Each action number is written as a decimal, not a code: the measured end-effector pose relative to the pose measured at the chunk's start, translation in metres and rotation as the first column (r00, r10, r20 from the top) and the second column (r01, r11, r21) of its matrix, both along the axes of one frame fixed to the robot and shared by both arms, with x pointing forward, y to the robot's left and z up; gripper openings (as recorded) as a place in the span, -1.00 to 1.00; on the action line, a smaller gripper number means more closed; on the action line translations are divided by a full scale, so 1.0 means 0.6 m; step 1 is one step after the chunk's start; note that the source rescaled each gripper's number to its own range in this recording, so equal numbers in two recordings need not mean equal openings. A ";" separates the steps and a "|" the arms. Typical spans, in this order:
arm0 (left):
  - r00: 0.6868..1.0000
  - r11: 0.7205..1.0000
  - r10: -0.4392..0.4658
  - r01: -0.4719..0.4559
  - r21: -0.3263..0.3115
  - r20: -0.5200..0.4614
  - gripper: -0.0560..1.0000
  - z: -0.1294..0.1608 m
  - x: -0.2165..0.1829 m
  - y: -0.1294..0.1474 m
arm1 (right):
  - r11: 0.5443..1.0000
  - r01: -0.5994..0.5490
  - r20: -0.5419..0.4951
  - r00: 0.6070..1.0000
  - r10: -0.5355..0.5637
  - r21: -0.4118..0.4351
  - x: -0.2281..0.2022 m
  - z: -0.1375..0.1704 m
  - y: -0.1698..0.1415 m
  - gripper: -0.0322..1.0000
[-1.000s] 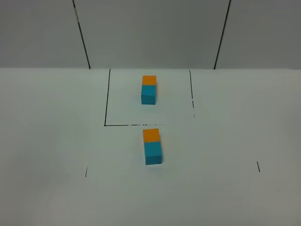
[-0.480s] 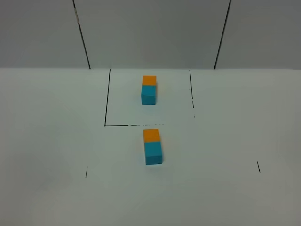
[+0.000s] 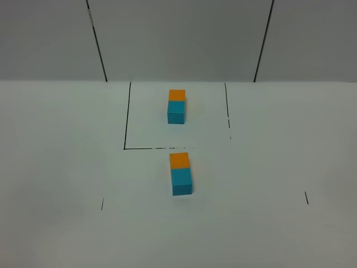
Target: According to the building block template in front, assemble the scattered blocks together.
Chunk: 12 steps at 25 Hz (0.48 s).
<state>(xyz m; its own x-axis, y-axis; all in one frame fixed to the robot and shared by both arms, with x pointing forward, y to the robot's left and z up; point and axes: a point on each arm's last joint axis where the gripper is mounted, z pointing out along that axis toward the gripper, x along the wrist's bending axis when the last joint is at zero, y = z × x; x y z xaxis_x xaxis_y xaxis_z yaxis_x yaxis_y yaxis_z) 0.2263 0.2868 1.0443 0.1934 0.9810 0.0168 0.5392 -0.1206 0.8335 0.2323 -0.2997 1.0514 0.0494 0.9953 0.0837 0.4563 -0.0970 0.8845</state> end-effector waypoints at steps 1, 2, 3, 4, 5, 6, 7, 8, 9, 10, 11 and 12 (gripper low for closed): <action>1.000 1.000 0.000 0.000 0.000 0.000 0.39 0.000 0.000 0.000 | 1.000 -0.005 0.003 1.000 0.005 -0.002 0.000 0.000 0.000 0.76; 1.000 1.000 0.000 0.000 0.000 0.000 0.39 0.000 0.000 0.000 | 1.000 -0.008 0.004 1.000 0.008 -0.002 0.001 0.000 0.000 0.75; 1.000 1.000 0.000 0.000 0.000 0.000 0.39 0.000 0.000 0.000 | 1.000 -0.010 0.005 1.000 0.010 -0.001 0.001 0.000 0.000 0.75; 1.000 1.000 0.000 0.000 0.000 0.000 0.39 0.000 0.000 0.000 | 1.000 -0.010 0.005 1.000 0.010 -0.001 0.001 0.000 0.000 0.74; 1.000 1.000 0.000 0.000 0.000 0.000 0.39 0.000 0.000 0.000 | 1.000 -0.010 0.006 1.000 0.010 -0.001 0.001 0.000 0.000 0.73; 1.000 1.000 0.000 0.000 0.000 0.000 0.39 0.000 0.000 0.000 | 1.000 -0.010 0.006 1.000 0.010 -0.001 0.001 0.000 0.000 0.71; 1.000 1.000 0.000 0.000 0.000 0.000 0.39 0.000 0.000 0.000 | 1.000 -0.010 0.006 1.000 0.010 -0.001 0.001 0.001 0.000 0.70; 1.000 1.000 0.000 0.000 0.000 0.000 0.39 0.000 0.000 0.000 | 1.000 -0.009 0.006 1.000 0.009 -0.001 0.001 0.001 0.000 0.68; 1.000 1.000 0.000 0.000 0.000 0.000 0.39 0.000 0.000 0.000 | 1.000 -0.008 0.006 1.000 0.008 0.001 0.001 0.001 0.000 0.66; 1.000 1.000 0.000 0.000 0.000 0.000 0.39 0.000 0.000 0.000 | 1.000 -0.007 0.006 1.000 0.007 0.000 0.001 0.001 0.000 0.64; 1.000 1.000 0.000 0.000 0.000 0.000 0.39 0.000 0.000 0.000 | 1.000 -0.006 0.006 1.000 0.006 0.000 0.001 0.001 0.000 0.63; 1.000 1.000 0.000 0.000 0.000 0.000 0.39 0.000 0.000 0.000 | 1.000 -0.005 0.006 1.000 0.005 0.002 0.001 0.001 0.000 0.62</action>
